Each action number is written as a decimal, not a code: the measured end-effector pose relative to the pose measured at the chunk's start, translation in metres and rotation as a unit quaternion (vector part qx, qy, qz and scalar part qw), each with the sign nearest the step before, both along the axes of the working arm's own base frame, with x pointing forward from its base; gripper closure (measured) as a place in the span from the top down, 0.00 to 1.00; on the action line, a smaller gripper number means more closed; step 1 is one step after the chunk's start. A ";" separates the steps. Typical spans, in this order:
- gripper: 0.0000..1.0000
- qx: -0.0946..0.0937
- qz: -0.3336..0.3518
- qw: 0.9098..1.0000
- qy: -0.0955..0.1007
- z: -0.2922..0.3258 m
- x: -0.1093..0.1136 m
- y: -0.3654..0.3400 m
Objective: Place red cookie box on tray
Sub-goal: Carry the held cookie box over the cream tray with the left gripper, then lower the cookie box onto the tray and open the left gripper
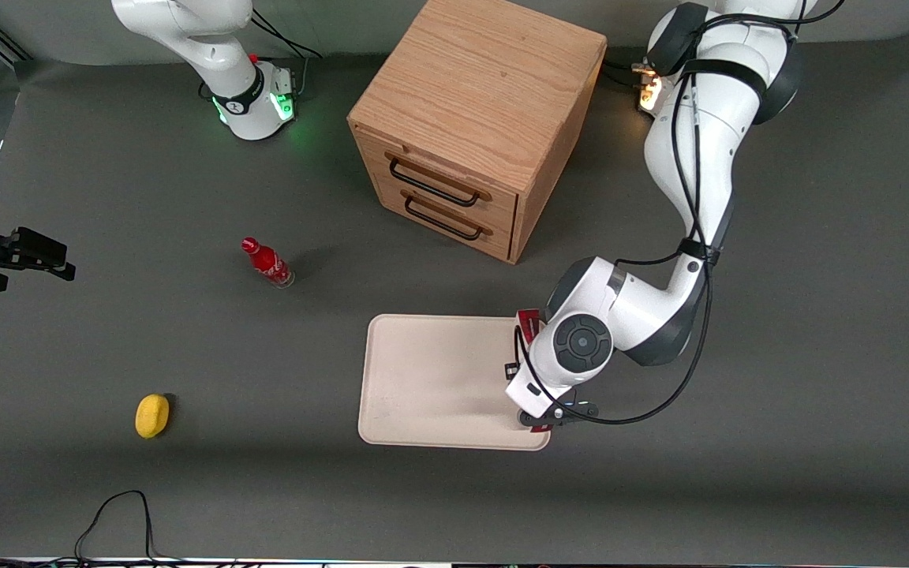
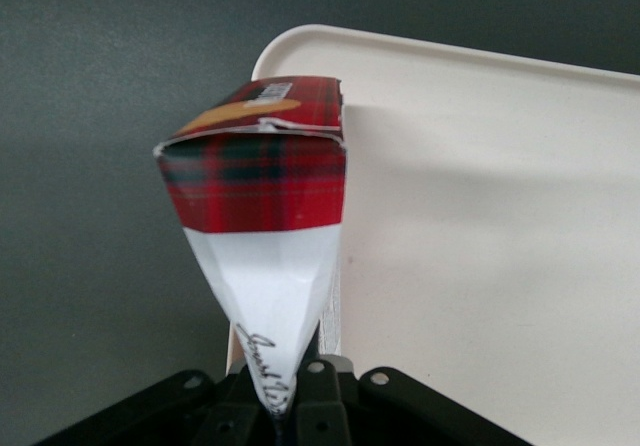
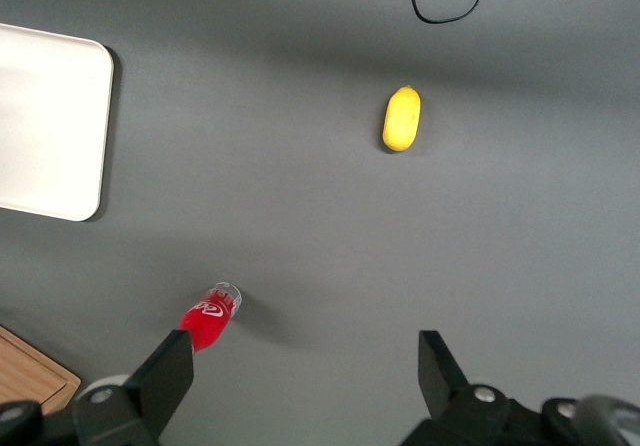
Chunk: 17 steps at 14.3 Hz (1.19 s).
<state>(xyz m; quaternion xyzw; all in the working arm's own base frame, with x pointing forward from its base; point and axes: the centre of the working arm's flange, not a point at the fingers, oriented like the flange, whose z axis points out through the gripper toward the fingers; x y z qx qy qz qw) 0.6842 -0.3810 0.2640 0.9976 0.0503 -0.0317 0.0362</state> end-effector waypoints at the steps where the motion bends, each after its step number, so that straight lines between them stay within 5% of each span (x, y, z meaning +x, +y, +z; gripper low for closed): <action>1: 0.04 0.001 -0.002 1.000 -0.002 -0.003 0.000 -0.001; 5: 0.09 0.000 -0.005 1.000 -0.010 -0.020 0.001 -0.004; 7: 0.25 -0.003 -0.006 1.000 -0.014 -0.026 0.000 -0.007; 13: 0.95 -0.003 -0.013 1.000 -0.015 -0.026 -0.005 -0.016; 17: 1.00 0.000 -0.013 1.000 -0.019 -0.024 -0.004 -0.015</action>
